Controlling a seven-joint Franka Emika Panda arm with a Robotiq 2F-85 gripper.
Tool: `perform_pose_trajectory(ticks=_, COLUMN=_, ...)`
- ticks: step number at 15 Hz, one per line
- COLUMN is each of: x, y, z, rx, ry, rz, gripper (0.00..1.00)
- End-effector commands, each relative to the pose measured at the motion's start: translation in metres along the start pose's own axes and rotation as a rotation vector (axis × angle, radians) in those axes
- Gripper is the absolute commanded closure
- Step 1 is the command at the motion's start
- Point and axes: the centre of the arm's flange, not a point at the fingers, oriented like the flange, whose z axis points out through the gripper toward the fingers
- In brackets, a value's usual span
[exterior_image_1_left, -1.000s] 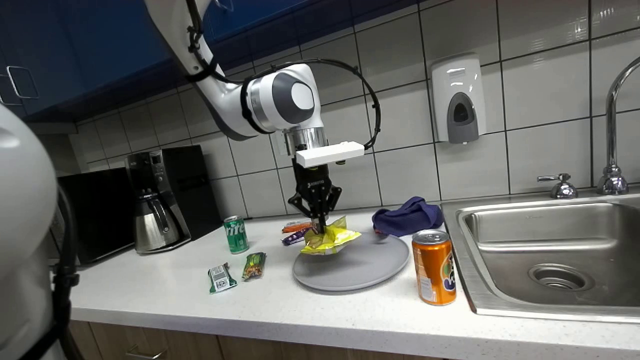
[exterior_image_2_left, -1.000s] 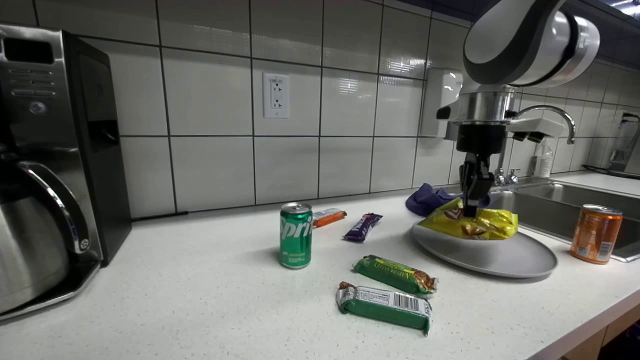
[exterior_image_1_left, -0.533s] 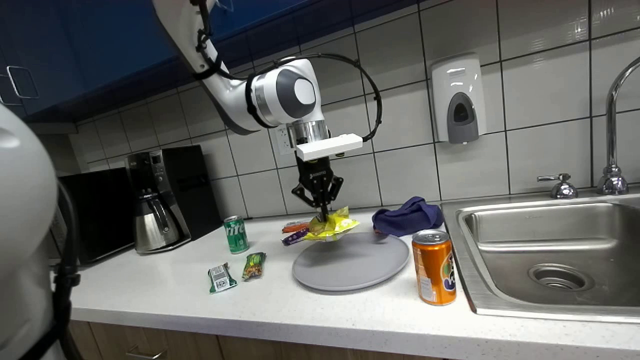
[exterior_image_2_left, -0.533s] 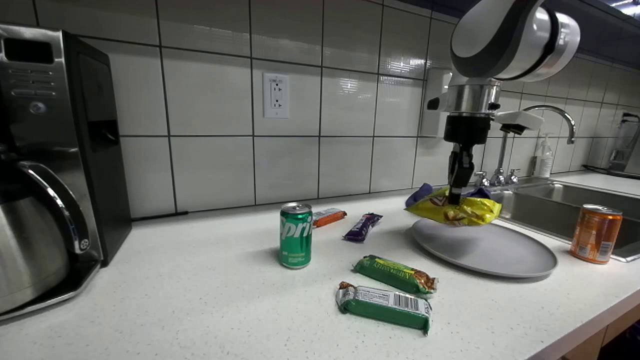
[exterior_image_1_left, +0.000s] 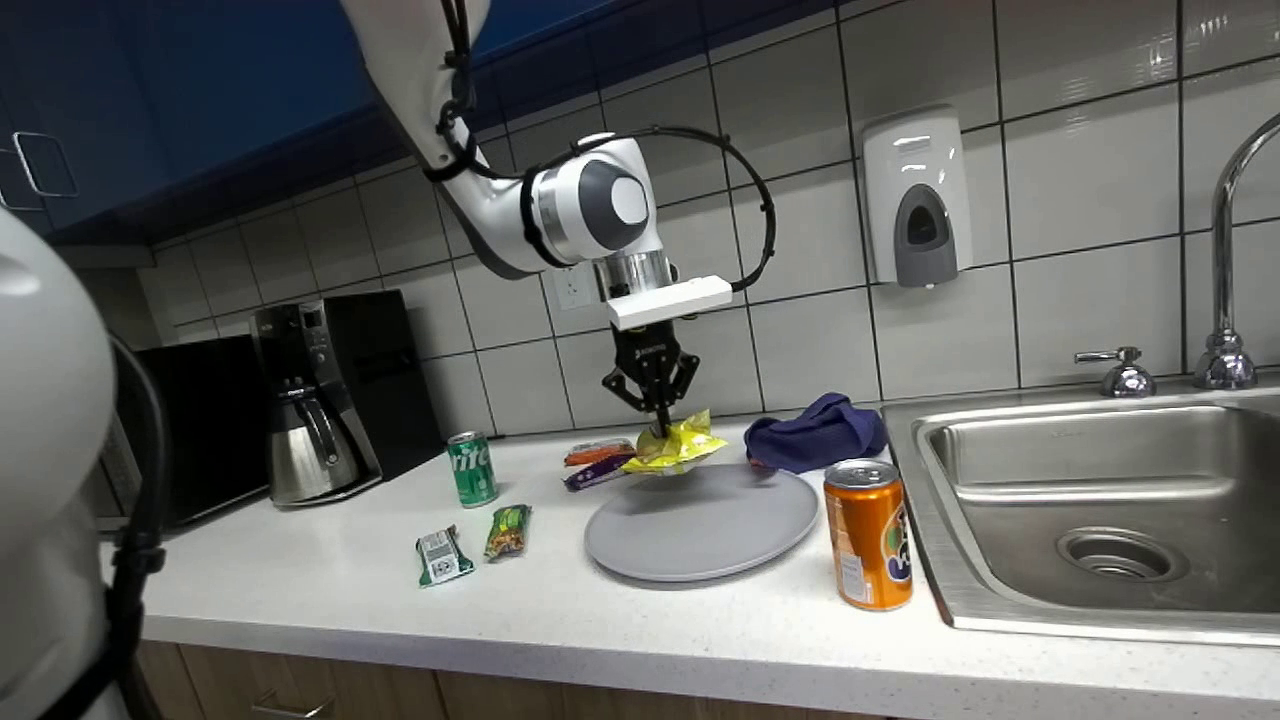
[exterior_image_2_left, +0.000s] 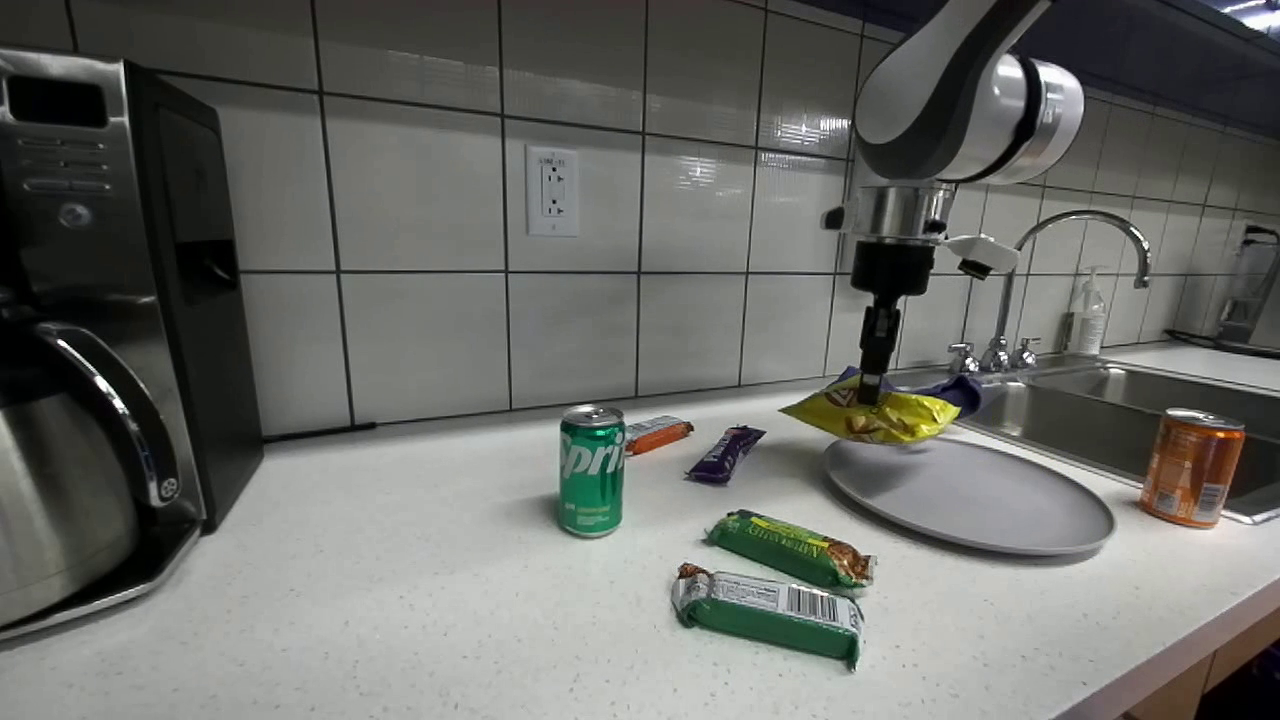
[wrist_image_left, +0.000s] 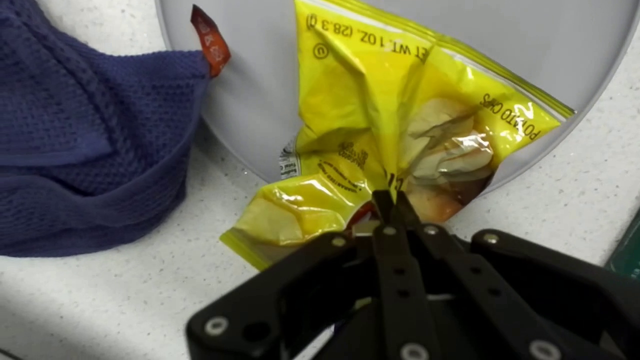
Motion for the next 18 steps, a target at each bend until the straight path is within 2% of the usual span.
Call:
perform_pose_trajectory(ticks=1, x=0.027, y=0.024, z=0.004, rx=-0.014, ry=0.021, rz=0.043, gripper=1.0)
perform_pose_trajectory(ticks=18, x=0.09, y=0.091, z=0.034, rx=-0.058, ry=0.07, rz=0.193, gripper=1.0)
